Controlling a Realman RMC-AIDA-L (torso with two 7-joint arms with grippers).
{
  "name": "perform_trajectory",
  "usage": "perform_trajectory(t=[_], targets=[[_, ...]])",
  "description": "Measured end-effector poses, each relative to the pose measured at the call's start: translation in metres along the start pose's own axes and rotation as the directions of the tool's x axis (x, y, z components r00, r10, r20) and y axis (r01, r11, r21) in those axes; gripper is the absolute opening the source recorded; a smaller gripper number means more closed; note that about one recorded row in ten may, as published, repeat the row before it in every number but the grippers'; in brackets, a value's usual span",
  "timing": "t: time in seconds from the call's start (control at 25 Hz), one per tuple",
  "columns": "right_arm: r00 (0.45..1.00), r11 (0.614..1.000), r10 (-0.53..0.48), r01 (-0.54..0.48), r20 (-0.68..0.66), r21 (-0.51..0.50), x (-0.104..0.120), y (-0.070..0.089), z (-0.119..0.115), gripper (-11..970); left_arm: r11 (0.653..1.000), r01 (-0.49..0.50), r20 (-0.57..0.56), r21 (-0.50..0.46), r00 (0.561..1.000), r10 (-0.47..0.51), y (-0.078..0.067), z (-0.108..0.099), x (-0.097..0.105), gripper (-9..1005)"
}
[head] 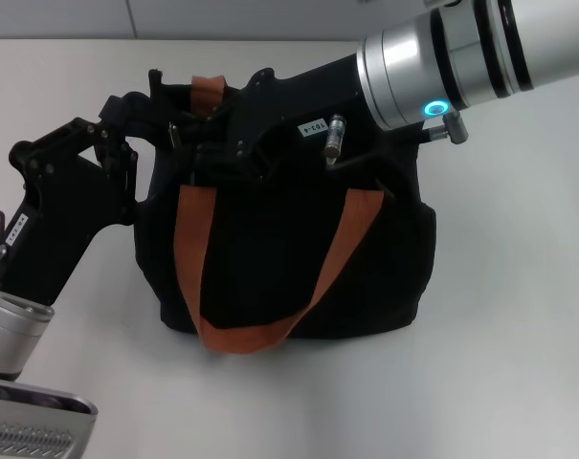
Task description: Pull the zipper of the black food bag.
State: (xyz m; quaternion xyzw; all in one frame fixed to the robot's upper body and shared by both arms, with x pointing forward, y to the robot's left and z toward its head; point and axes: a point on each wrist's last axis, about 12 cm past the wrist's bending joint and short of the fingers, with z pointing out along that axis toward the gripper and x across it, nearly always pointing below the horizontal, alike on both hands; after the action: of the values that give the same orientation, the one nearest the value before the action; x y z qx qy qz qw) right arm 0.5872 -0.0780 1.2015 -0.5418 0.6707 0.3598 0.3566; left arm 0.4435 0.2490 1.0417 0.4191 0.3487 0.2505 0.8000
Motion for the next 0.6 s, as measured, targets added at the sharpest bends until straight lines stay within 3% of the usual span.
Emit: perform_trajectory(t=[0.12,0.32,0.6], targets=[[1.0,1.0,-0.001,0.001,-0.001,0.004,0.0006,-0.0007,0.0001,278,1.0,0.001,0.0,0.0,1.0,-0.001,-0.0001,0.0,-0.0001,18],[1.0,1.0,-0.014,0.014,-0.007,-0.001,0.0006,-0.0005,-0.0003,50,1.0,0.001,-0.001,0.002,1.0,-0.001,-0.0003,0.0,0.0001,17],[1.0,1.0,-0.011,0.011,-0.001,0.004,0.0006,-0.0018,-0.002,5,1.0,0.002,-0.002,0.002,1.0,-0.002,-0.0004,0.0001,-0.0001,17]])
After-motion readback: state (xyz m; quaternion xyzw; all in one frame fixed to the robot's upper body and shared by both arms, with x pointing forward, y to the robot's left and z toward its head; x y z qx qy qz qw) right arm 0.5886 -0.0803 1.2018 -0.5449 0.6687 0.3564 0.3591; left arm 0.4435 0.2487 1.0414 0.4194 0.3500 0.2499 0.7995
